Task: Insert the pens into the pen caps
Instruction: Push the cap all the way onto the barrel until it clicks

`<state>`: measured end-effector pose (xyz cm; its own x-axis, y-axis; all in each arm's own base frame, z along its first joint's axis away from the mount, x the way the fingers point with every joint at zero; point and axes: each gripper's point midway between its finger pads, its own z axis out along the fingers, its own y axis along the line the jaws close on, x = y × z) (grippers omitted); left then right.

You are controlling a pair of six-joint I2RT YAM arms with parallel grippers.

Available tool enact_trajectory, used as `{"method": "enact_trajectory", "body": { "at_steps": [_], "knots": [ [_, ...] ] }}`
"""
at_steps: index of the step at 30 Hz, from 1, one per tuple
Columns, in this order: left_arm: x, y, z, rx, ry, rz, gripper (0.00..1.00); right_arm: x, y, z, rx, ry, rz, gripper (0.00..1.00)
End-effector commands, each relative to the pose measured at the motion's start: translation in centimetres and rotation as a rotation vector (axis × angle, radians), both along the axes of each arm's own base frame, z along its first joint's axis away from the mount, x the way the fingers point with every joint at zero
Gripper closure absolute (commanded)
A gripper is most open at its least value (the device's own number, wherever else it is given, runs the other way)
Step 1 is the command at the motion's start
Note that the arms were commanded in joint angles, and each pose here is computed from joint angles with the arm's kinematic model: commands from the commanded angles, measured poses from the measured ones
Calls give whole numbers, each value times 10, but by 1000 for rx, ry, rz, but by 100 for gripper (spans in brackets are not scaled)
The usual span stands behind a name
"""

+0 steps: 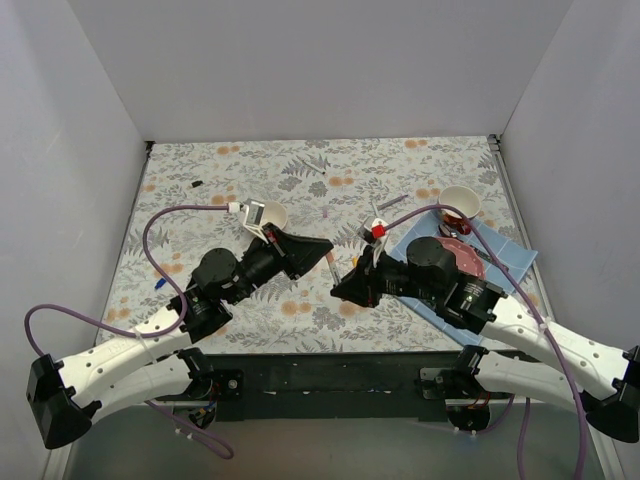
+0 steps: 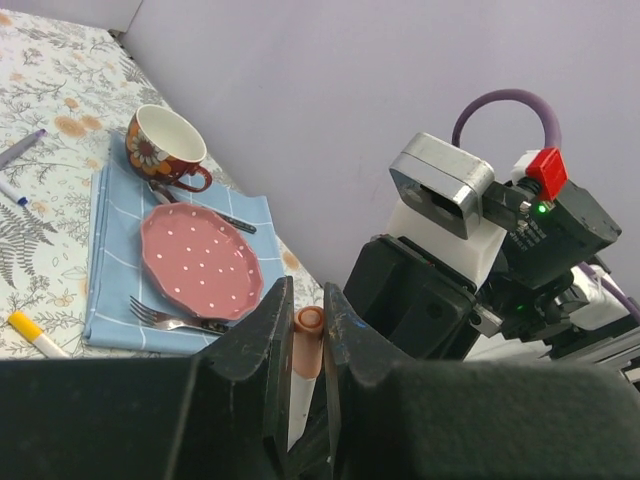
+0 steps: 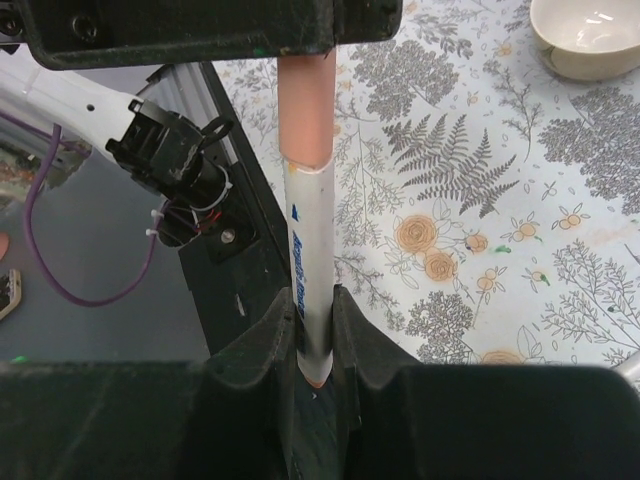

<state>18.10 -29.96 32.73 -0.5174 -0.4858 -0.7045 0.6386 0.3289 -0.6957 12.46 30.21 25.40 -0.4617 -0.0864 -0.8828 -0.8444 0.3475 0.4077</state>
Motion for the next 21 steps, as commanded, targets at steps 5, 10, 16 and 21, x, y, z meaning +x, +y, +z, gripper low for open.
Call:
{"method": "enact_trajectory", "body": {
  "at_steps": [5, 10, 16, 21],
  "knots": [
    [-64, -12, -112, 306, 193, -319, 100, 48, -5, 138, 294, -284, -183, 99],
    [-65, -10, -129, 352, 236, -314, 100, 55, -6, 137, 259, -311, -205, 99],
    [-73, -10, -151, 400, 297, -346, 100, 62, 2, 137, 228, -322, -200, 99],
    [-79, -5, -161, 436, 313, -353, 100, 67, 1, 143, 213, -346, -218, 99]
  ]
}}
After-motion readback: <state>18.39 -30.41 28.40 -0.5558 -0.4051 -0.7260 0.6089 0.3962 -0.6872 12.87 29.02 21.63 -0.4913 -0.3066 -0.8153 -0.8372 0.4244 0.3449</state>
